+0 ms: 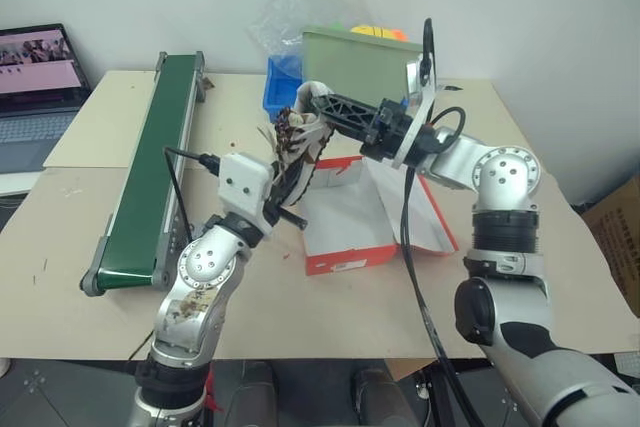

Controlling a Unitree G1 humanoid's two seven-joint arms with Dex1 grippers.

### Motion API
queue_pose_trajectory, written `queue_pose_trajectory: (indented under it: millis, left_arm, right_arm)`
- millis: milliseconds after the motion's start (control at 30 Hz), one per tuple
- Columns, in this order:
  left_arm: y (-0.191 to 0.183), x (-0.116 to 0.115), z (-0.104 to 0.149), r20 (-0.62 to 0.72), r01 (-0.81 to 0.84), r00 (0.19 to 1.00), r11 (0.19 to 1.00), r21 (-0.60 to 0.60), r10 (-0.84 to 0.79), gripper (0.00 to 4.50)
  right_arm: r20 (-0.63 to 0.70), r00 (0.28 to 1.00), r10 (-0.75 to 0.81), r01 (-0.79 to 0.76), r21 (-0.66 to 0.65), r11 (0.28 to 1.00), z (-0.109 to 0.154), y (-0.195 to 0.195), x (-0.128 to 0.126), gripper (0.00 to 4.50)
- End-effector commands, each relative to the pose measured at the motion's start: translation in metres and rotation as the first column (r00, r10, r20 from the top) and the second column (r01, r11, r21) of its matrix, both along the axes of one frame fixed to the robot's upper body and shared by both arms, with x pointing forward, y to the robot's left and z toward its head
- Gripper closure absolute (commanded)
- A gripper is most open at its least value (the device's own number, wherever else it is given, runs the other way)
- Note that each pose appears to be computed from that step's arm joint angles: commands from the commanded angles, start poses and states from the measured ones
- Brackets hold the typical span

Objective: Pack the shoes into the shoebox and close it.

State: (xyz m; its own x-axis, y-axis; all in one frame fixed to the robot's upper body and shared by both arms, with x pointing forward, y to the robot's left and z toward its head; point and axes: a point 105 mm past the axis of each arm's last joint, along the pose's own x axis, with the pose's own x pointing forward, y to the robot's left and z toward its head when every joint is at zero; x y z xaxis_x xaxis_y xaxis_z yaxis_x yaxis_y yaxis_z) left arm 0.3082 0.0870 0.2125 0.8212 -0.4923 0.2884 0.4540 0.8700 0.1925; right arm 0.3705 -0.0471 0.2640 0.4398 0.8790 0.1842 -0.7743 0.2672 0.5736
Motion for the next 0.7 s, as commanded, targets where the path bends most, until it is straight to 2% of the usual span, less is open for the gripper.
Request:
queue_pose_trajectory:
  millis: [33, 200, 333, 367, 533, 700]
  left_arm:
    - [-0.012, -0.005, 0.022, 0.09, 0.05, 0.995, 0.999, 0.004, -0.05, 4.22]
    - [-0.013, -0.005, 0.033, 0.116, 0.05, 0.992, 0.999, -0.001, -0.049, 4.22]
    - [-0.013, -0.005, 0.034, 0.117, 0.049, 0.992, 0.999, -0.002, -0.048, 4.25]
    - [-0.012, -0.005, 0.033, 0.116, 0.047, 0.992, 0.999, -0.002, -0.047, 4.25]
    - [-0.01, -0.004, 0.032, 0.111, 0.04, 0.993, 0.999, -0.005, -0.04, 4.25]
    - [-0.005, -0.004, 0.032, 0.081, 0.041, 0.996, 0.997, -0.067, -0.035, 4.25]
  right_arm:
    - [0.083, 0.996, 0.015, -0.016, 0.012, 1.0, 0.018, 0.008, -0.005, 0.0]
    - [0.08, 0.997, 0.001, -0.001, -0.003, 1.0, 0.012, 0.011, -0.003, 0.0]
    - [0.073, 0.997, -0.015, 0.015, 0.006, 1.0, 0.011, 0.01, 0.001, 0.91]
    - [0.074, 0.997, -0.019, 0.018, 0.01, 1.0, 0.012, 0.009, 0.002, 1.34]
    - [0.079, 0.997, -0.021, 0.02, 0.014, 1.0, 0.013, 0.009, 0.003, 2.62]
    - [0.086, 0.996, -0.023, 0.022, 0.019, 1.0, 0.015, 0.009, 0.004, 3.37]
